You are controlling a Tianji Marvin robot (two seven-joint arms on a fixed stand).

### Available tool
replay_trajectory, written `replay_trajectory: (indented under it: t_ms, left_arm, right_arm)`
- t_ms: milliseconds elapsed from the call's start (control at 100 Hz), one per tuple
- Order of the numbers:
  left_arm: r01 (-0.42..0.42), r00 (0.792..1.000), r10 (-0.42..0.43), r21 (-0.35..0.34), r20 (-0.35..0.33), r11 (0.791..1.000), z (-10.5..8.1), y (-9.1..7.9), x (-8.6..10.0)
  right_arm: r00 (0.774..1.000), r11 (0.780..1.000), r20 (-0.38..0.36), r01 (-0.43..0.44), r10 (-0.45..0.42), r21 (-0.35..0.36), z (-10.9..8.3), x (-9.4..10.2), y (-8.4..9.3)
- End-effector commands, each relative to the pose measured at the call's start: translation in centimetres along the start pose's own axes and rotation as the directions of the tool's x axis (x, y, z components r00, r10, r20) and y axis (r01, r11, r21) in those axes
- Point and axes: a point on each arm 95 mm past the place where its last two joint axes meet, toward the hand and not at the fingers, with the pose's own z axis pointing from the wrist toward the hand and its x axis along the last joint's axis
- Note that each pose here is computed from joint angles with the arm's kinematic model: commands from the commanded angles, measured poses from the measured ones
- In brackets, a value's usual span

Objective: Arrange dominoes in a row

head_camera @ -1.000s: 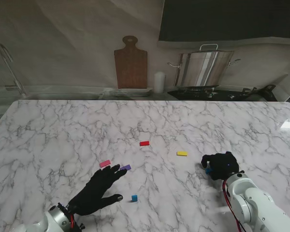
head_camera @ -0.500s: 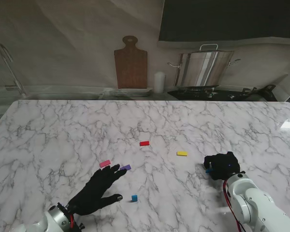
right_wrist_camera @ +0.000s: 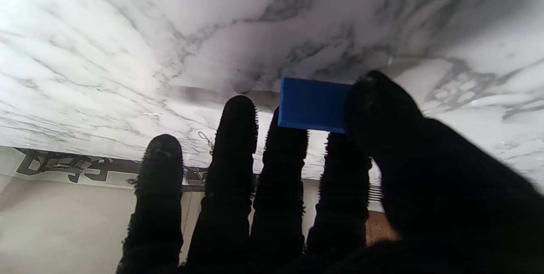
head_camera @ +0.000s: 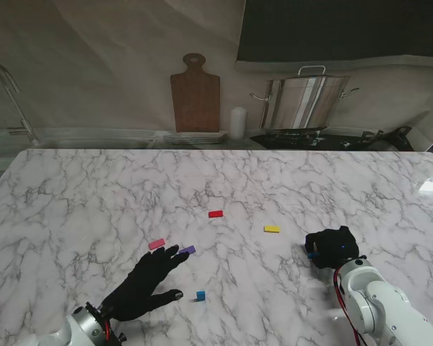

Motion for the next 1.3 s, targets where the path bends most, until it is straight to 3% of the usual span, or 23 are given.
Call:
replay_trajectory:
  t_ms: [0,270,660,1290]
  left_arm:
    - [0.002,1.000,-0.002,-0.019,0.000,1.000,-0.1,0.3,0.0]
    - [0.002,1.000,-0.002,-0.017,0.001,1.000,-0.1,0.3,0.0]
    - [0.003,1.000,-0.003,-0.018,0.001,1.000,-0.1,0.3,0.0]
    - [0.005,1.000,-0.005,-0.014,0.001,1.000,-0.2,0.3,-0.1]
  right_arm:
    - [1.000,1.000,0.001,0.004,-0.004,0.013,-0.1,0.0,-0.6]
    - [1.000,1.000,0.004,-0.005,0.005,-0.027,0.0,0.0,-0.1]
    - [0.992,0.985,-0.010,-0.124,0.123,-0.123,-0.5,1.8,3.4]
    - [0.941,0.935,-0.088,-0.335,0.327,-0.113,-1.2,4.5,5.1]
